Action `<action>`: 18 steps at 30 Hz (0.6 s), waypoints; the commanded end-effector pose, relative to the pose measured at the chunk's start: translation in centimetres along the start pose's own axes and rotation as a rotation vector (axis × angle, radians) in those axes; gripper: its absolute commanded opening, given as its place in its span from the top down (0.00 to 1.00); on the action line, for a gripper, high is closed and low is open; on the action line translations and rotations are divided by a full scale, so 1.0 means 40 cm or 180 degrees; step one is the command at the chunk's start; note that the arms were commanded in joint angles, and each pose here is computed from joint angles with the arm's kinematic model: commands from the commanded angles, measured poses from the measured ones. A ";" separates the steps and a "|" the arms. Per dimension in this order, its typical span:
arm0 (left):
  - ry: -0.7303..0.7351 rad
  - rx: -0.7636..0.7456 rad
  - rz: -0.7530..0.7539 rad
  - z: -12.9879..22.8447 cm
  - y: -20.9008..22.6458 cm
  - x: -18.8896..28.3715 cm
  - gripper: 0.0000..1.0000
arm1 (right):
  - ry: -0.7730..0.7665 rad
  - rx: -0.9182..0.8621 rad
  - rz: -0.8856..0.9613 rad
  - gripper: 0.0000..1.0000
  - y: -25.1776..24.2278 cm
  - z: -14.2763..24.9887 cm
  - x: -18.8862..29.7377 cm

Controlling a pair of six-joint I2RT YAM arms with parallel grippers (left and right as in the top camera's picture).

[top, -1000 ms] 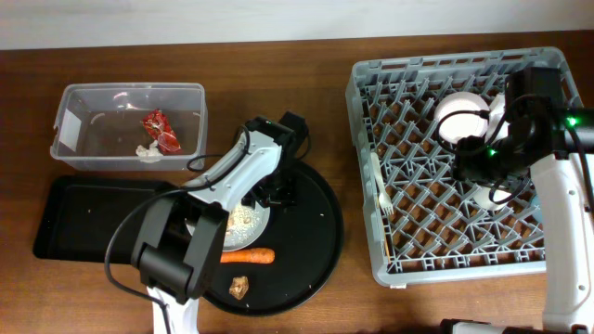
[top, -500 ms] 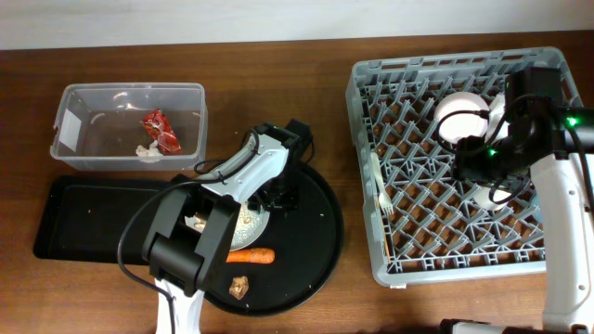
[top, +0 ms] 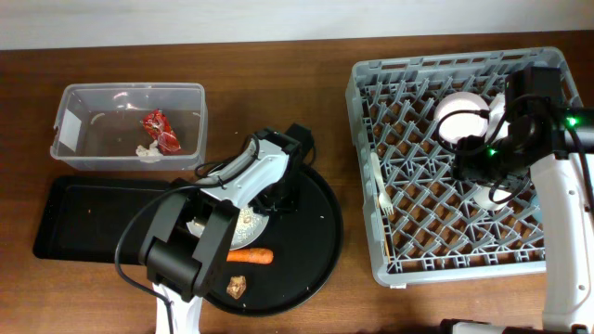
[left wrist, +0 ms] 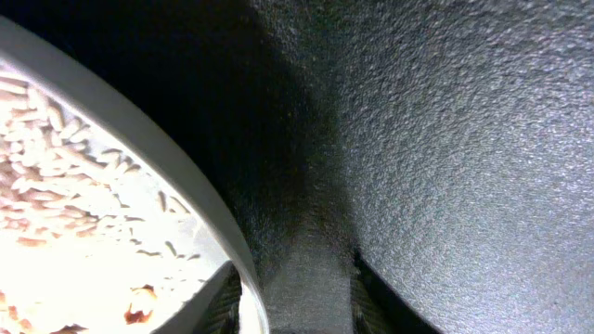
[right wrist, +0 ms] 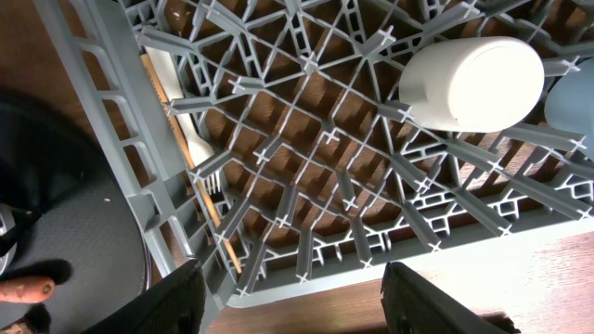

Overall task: Sort waste into correct bins and load items into the dishwasher rack
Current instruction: 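Grasp the rim of the white plate with the left gripper and lift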

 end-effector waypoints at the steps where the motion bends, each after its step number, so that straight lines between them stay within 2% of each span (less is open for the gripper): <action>1: 0.0162 0.0021 -0.0386 0.023 0.050 -0.055 0.69 | -0.0025 0.0019 -0.0049 0.36 0.004 -0.001 0.008; 9: 0.0132 0.0016 -0.0463 0.019 0.058 -0.054 0.89 | -0.0025 0.0019 -0.0049 0.36 0.004 -0.001 0.008; 17: 0.0122 0.0015 -0.0497 0.018 0.062 -0.054 0.91 | -0.0025 0.0019 -0.0049 0.36 0.004 -0.001 0.008; 18: 0.0119 0.0014 -0.0511 0.018 0.064 -0.054 0.93 | -0.0027 0.0020 -0.0048 0.36 0.004 -0.001 0.008</action>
Point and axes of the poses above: each gripper's point midway between its finger pads, its own x axis back along the fingers, its own y axis along the line the jaws close on, z = x × y, the point moved 3 cm from there along x, back along the fingers, and after that the axes turned 8 degrees about -x, right-handed, at the moved point
